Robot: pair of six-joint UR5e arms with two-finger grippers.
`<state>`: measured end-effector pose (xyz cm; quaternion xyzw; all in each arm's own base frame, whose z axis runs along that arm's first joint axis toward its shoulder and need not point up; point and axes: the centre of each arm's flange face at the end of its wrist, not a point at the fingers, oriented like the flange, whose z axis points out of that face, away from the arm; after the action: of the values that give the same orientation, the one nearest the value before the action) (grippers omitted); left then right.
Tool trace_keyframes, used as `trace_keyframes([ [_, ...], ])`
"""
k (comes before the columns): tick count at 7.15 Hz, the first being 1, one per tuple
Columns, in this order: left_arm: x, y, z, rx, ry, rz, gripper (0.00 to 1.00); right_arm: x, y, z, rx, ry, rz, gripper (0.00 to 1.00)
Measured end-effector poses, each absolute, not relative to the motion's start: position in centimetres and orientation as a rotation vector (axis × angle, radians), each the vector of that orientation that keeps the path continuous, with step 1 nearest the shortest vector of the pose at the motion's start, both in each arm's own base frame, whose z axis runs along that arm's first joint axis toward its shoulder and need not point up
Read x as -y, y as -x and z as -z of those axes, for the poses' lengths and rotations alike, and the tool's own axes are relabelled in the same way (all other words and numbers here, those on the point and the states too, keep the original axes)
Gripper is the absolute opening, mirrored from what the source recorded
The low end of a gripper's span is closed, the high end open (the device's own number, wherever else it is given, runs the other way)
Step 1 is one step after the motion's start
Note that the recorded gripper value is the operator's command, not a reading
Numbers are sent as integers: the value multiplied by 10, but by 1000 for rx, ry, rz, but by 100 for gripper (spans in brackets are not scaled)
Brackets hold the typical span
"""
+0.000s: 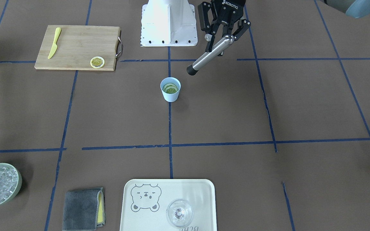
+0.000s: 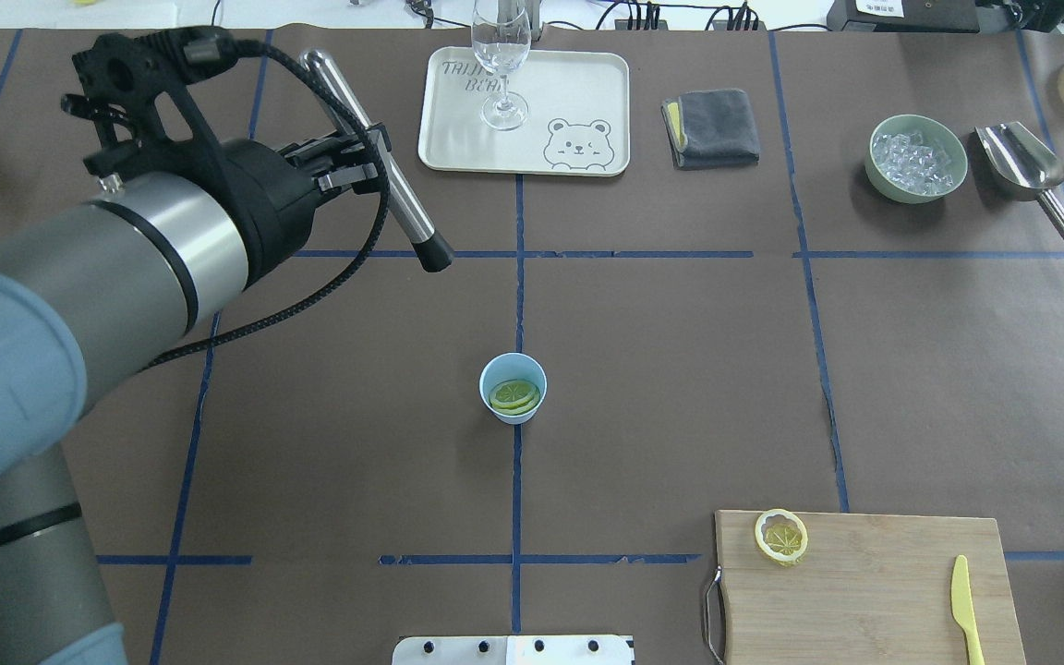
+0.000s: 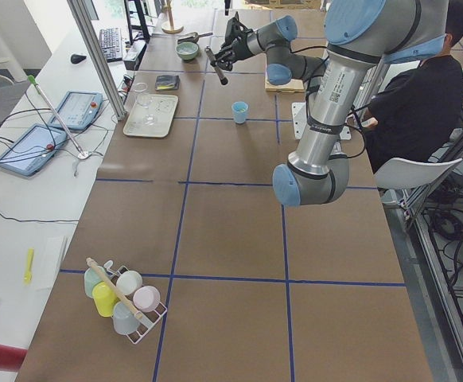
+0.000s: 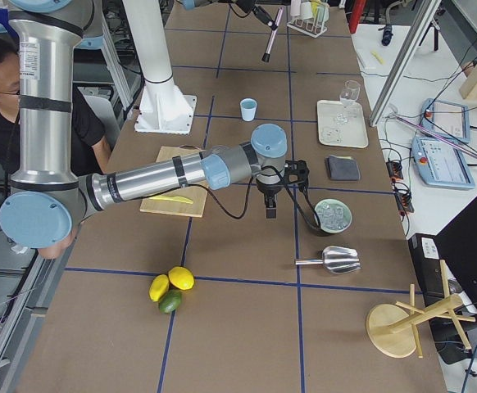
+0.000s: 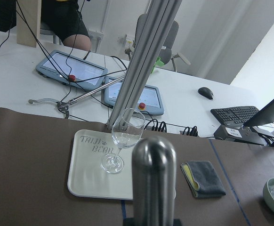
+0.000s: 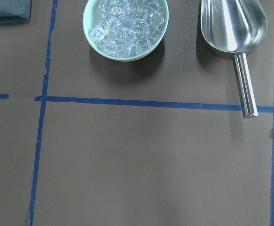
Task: Squeeze lemon into cup
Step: 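Lift the muddler and carry it over the blue cup, then press the muddler down into the cup onto the lemon slice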
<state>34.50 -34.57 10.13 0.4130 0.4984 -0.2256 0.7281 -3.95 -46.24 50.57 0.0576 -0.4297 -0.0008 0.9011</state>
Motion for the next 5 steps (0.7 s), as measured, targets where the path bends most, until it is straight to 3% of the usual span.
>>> trace_keyframes([
  [5,279,-452,-139,-1032,-910,558,0,453,37,-503,891,-119,-5,100],
])
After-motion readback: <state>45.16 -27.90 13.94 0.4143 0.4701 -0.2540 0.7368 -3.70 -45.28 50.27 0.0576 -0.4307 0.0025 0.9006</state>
